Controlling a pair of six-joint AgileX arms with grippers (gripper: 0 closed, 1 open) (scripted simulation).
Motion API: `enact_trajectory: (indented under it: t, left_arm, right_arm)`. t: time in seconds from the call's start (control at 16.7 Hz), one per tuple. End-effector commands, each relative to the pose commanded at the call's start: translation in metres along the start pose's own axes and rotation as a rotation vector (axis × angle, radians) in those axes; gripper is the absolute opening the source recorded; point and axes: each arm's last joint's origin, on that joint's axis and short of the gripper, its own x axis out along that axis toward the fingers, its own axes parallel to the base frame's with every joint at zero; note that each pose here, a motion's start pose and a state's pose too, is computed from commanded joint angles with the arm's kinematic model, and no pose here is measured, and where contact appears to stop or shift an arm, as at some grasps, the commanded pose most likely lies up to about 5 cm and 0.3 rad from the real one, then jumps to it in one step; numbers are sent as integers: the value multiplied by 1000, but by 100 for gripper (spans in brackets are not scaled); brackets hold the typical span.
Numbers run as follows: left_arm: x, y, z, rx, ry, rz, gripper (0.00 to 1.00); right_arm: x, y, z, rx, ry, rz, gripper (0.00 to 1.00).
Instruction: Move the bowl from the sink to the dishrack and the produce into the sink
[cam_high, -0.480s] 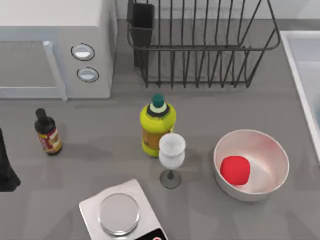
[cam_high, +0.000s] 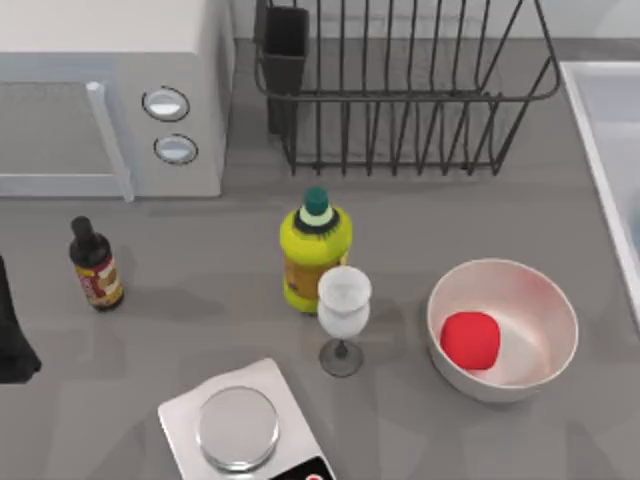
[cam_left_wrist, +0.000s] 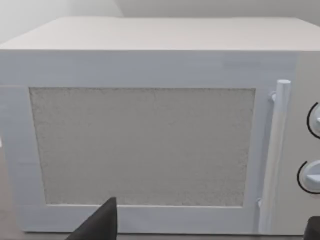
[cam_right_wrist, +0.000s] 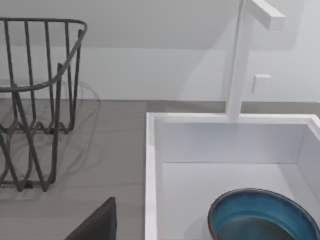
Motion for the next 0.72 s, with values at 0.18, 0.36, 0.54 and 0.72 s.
enact_trajectory:
  t: [0.18,0.36,0.54,0.72]
  left_arm:
    - [0,0,0,0,0,0,100]
    - [0,0,0,0,0,0,100]
    - [0,0,0,0,0,0,100]
    - [0,0,0,0,0,0,100]
  right_arm:
    - [11,-5,37,-27,124,-27,100]
    - [37,-12,78,-54,277,-49,100]
    - [81,-23,114,-77,452,-63,100]
    - [139,-41,136,-89,634,-68,100]
